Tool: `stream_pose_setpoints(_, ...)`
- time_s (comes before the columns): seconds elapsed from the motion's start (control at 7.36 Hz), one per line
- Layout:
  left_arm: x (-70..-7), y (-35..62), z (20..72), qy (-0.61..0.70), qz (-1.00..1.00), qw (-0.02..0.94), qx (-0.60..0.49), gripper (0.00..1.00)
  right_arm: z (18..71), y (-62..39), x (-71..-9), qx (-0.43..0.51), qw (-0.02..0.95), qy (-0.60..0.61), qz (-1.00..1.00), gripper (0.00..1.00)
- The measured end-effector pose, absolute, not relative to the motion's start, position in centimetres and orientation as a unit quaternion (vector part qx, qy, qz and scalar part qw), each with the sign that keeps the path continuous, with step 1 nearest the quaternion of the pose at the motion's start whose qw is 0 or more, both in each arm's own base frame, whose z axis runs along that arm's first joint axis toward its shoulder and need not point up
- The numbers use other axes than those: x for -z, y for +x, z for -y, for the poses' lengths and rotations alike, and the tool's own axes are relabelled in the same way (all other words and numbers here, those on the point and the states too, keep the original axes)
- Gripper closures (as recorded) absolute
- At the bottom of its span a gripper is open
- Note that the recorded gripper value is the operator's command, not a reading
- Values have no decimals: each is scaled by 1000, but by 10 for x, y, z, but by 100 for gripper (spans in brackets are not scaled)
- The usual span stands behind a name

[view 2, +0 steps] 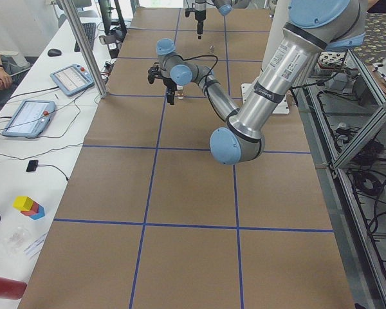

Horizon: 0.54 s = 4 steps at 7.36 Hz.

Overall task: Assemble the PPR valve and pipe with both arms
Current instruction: 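Open the left gripper and withdraw while the right arm reaches the chrome fitting, then grasp the small chrome pipe fitting with the right gripper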

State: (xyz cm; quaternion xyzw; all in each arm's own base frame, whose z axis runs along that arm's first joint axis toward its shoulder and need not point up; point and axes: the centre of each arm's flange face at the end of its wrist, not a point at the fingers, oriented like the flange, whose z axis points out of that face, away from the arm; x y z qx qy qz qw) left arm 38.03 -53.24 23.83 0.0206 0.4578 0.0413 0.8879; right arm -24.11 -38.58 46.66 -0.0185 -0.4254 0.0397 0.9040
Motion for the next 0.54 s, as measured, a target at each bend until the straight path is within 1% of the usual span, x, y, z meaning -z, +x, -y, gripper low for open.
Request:
stream_pose_setpoints(0.14, -242, 379, 534, 21, -456, 889, -43, 2, 366, -261, -467, -29, 908, -8, 419, 3)
stream_pose_setpoints(0.54, -248, 381, 536, 18, -452, 891, -44, 2, 323, -264, -483, -7, 912, 2, 410, 8)
